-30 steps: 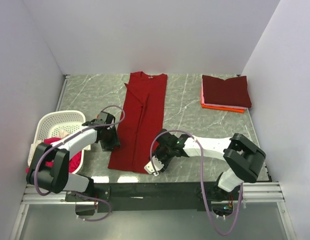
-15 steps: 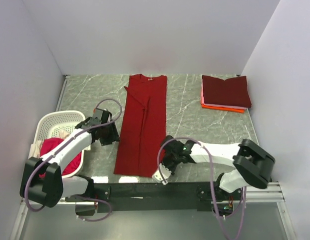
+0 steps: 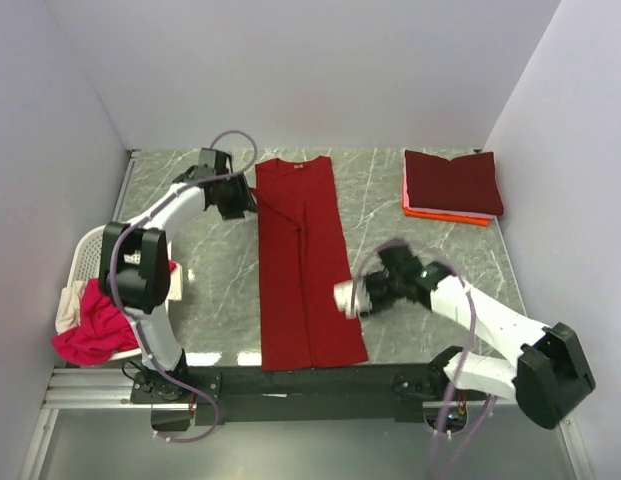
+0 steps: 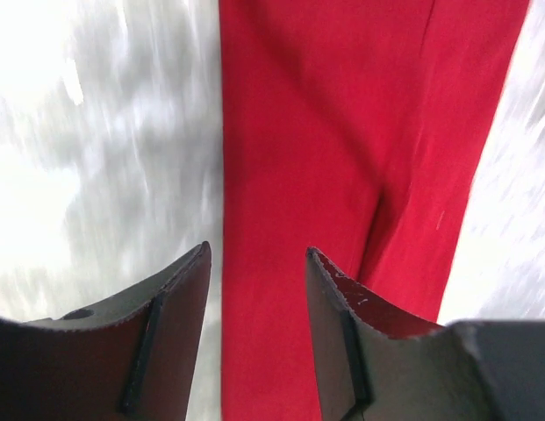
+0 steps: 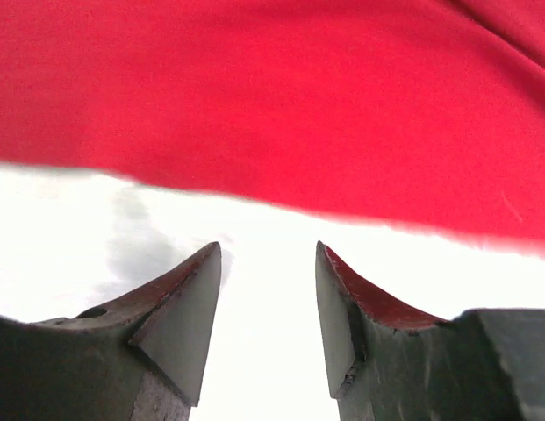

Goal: Fold and stack the t-shirts
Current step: Fold the tshirt

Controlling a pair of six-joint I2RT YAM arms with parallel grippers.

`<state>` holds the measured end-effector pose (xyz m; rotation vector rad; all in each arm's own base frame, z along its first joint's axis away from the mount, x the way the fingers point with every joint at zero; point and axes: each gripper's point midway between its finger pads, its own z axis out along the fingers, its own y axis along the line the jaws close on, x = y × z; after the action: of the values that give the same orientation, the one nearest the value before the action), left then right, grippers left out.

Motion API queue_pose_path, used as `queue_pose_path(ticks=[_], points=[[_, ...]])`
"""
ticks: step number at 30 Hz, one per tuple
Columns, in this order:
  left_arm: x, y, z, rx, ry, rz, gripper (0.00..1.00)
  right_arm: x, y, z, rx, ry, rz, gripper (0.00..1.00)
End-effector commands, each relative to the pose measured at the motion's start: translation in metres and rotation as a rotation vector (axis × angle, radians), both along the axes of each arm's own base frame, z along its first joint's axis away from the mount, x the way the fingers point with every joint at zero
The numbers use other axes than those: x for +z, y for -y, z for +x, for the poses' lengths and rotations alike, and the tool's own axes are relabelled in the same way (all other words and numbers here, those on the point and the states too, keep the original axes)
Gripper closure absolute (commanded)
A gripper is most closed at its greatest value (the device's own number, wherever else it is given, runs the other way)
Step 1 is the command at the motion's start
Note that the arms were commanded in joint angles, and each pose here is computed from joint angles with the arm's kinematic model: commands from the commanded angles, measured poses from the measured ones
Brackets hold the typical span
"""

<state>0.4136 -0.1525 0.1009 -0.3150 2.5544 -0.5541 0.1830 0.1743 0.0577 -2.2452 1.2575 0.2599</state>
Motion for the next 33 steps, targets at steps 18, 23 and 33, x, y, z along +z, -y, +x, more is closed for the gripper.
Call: queue_pose_path(ticks=[18, 23, 33], points=[[0.043, -0.054, 0.097, 0.03, 0.242, -0.099, 0.39, 0.097, -0.131, 0.354, -1.504, -0.965, 0.8, 0.48], [0.049, -0.055, 0.093, 0.03, 0.253, -0.141, 0.39, 0.063, -0.134, 0.365, -1.588, -0.955, 0.781, 0.48], [0.037, -0.052, 0.091, 0.018, 0.217, -0.156, 0.39, 0.013, -0.153, 0.349, -1.628, -1.051, 0.677, 0.5]])
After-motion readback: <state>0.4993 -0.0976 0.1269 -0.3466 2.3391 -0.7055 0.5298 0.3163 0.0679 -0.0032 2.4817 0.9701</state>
